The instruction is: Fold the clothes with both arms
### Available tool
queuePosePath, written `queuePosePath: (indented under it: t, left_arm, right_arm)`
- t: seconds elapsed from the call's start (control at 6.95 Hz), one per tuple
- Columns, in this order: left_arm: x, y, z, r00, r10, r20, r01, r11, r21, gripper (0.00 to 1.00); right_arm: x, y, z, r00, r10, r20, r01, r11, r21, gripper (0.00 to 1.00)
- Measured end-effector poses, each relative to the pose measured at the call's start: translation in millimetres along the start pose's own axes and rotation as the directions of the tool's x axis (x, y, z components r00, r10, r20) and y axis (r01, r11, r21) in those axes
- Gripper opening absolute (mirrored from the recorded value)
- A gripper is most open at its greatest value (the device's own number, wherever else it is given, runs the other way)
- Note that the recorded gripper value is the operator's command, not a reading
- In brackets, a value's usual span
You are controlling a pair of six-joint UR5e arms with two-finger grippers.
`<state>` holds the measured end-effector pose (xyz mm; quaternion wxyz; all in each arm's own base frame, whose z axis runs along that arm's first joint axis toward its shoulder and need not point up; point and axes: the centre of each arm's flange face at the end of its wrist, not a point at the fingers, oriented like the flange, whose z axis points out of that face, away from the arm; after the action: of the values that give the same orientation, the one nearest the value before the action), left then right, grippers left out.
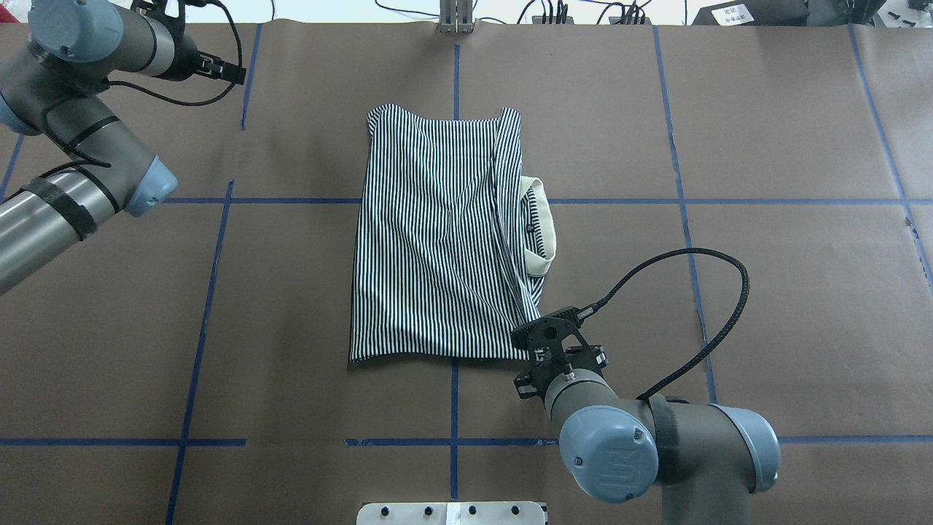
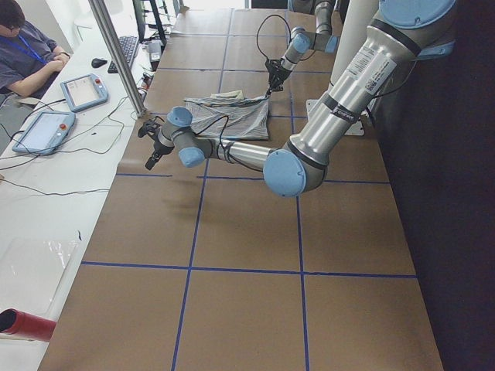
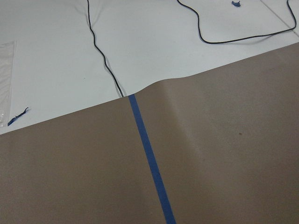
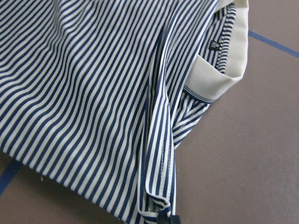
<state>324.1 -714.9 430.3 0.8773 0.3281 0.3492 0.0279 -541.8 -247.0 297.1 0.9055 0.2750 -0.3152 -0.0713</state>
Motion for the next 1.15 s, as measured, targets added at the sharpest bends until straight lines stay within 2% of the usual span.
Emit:
queuePosePath:
  t: [0.14, 0.43, 0.58, 0.86, 1.15]
  left_arm:
    - [0, 0, 0, 1.0, 0.0, -0.001, 0.0, 1.0, 0.0, 1.0]
    - [0, 0, 0, 1.0, -0.001, -0.001, 0.001, 1.0, -0.001, 1.0]
    - [0, 0, 0, 1.0, -0.001, -0.001, 0.001, 1.0, -0.001, 1.0]
    - [0, 0, 0, 1.0, -0.001, -0.001, 0.001, 1.0, -0.001, 1.0]
    - [0, 0, 0, 1.0, -0.001, -0.001, 0.001, 1.0, -0.001, 1.0]
  right_arm:
    - [-3, 11, 1, 0.998, 0.056, -0.003, -0.056, 0.998, -0.002, 1.0]
    - [-12, 22, -5, 0.989, 0.148, 0.01, -0.148, 0.989, -0.003, 1.0]
    - [-10, 12, -12, 0.989, 0.148, 0.024, -0.148, 0.989, 0.001, 1.0]
    - [9, -21, -13, 0.996, 0.083, 0.021, -0.083, 0.996, 0.012, 0.99]
    - [13, -25, -2, 0.999, 0.036, 0.017, -0.036, 0.999, -0.021, 0.73]
